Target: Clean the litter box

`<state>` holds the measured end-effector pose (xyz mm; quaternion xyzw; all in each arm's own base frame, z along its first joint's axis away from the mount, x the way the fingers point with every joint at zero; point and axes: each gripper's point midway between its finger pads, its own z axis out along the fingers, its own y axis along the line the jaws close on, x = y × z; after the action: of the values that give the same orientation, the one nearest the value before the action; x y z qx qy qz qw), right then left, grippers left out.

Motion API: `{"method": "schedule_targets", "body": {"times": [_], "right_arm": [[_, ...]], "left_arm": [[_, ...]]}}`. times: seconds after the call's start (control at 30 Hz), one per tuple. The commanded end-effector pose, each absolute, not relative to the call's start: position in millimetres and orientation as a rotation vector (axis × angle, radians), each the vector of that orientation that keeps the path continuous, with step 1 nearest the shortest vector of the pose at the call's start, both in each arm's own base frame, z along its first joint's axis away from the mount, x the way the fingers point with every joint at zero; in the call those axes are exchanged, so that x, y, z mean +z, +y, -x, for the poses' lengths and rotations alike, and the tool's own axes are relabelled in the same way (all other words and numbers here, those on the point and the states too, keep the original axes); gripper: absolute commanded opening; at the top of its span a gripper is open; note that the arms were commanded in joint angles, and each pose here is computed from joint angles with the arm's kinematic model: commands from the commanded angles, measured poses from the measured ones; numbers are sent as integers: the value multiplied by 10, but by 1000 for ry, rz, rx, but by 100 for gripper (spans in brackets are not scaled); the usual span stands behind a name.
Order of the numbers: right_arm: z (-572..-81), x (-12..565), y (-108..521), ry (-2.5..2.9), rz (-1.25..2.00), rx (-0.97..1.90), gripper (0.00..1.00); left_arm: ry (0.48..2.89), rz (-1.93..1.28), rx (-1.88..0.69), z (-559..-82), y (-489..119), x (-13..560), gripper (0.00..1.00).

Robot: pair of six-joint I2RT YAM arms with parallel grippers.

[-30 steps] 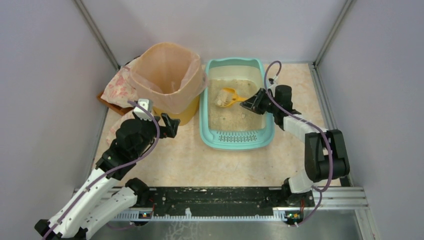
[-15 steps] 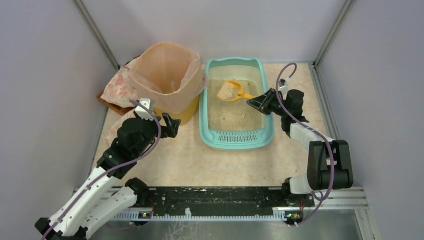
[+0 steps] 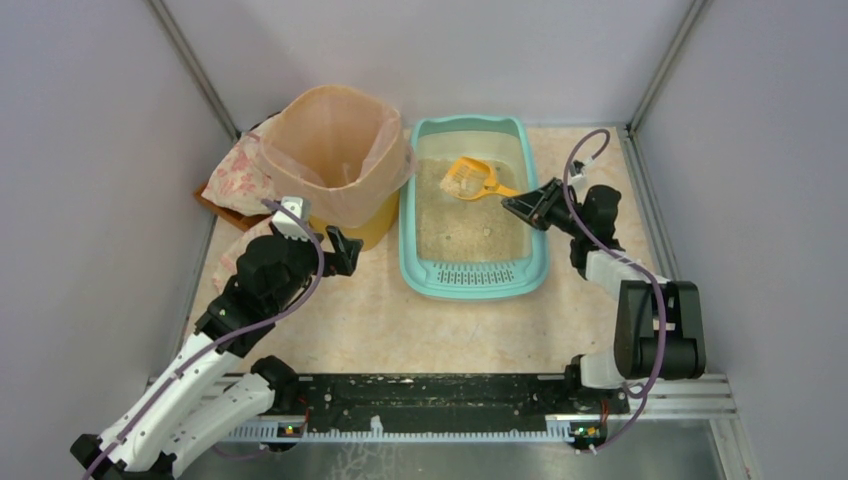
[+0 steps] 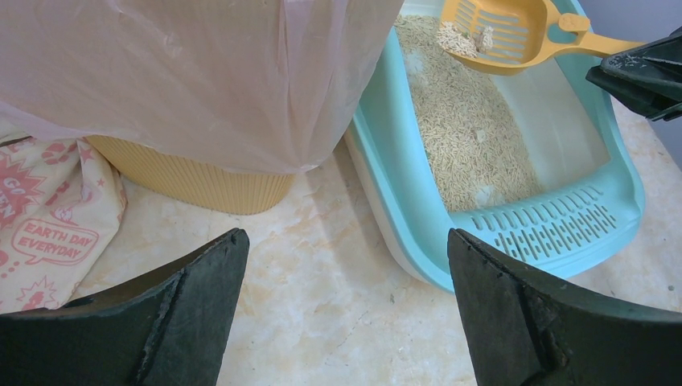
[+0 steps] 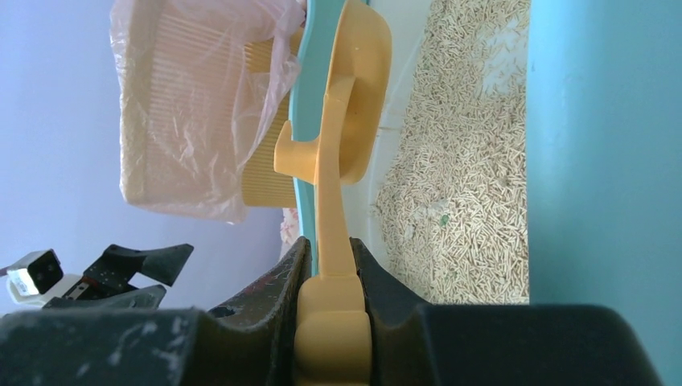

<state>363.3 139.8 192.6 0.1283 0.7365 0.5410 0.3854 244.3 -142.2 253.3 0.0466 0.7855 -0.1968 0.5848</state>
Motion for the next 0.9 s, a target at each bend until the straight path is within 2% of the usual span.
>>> {"method": "schedule_targets", "body": {"times": [0.0,0.2,0.3,0.43,0.53,0.7,0.87], "right_arm": [[-3659,2141,1439,1798,-237,1404,0],[-3723,2164,1191,1777,-288,1342,0],[-3672,2172,1328,1796,-229,1395,0],[-3694,2108,1216,1791,-285,1354,0],[-3629,2082,1462,1844,-184,1402,0],[-3710,2094,1202,1812,-269,1307,0],[-3674,2048,1404,1865,-177,1330,0]], "left_arm": [[1791,-106,-481,-2445,-1437,2680,99],[1798,-106,-479,-2450,-1438,2662,99],[1794,-108,-482,-2453,-1445,2666,99],[1798,-105,-483,-2459,-1451,2669,99],[1796,-107,-488,-2451,-1453,2658,99],[1804,-106,-481,-2458,-1452,2655,99],[1795,-106,-479,-2457,-1443,2668,99]]}}
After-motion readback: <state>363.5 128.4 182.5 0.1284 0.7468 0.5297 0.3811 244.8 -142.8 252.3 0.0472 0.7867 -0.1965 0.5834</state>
